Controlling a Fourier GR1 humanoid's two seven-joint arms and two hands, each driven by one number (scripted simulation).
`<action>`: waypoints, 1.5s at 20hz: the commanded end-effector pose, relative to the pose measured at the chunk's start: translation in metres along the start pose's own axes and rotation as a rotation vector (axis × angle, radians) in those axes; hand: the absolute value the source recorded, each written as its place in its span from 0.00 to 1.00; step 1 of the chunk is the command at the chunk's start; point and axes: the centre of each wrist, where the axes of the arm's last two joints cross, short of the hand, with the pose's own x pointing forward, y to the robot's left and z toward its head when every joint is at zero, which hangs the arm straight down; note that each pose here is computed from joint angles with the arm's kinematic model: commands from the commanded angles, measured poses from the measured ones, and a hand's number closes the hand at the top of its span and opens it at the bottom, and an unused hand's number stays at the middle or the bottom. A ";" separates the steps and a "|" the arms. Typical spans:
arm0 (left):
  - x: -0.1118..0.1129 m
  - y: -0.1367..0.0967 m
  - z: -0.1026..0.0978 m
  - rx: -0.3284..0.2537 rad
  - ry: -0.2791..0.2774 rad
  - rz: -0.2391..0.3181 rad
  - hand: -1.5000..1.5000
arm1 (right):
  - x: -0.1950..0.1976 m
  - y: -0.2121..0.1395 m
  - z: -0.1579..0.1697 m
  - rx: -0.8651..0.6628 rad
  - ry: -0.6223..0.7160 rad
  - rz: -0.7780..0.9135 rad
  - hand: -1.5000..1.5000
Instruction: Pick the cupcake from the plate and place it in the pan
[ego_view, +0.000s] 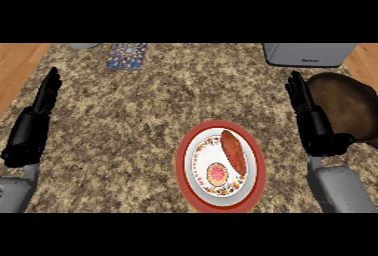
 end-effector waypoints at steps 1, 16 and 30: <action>0.000 0.000 0.007 0.003 -0.003 0.068 0.50 | 0.018 0.022 -0.014 0.151 -0.066 -0.060 1.00; 0.003 -0.115 0.067 -0.160 0.139 0.474 0.50 | 0.013 -0.035 0.013 0.591 -0.154 0.087 0.00; 0.018 -0.113 0.048 -0.167 0.144 0.456 0.50 | 0.072 0.040 -0.008 0.932 -0.064 0.569 0.00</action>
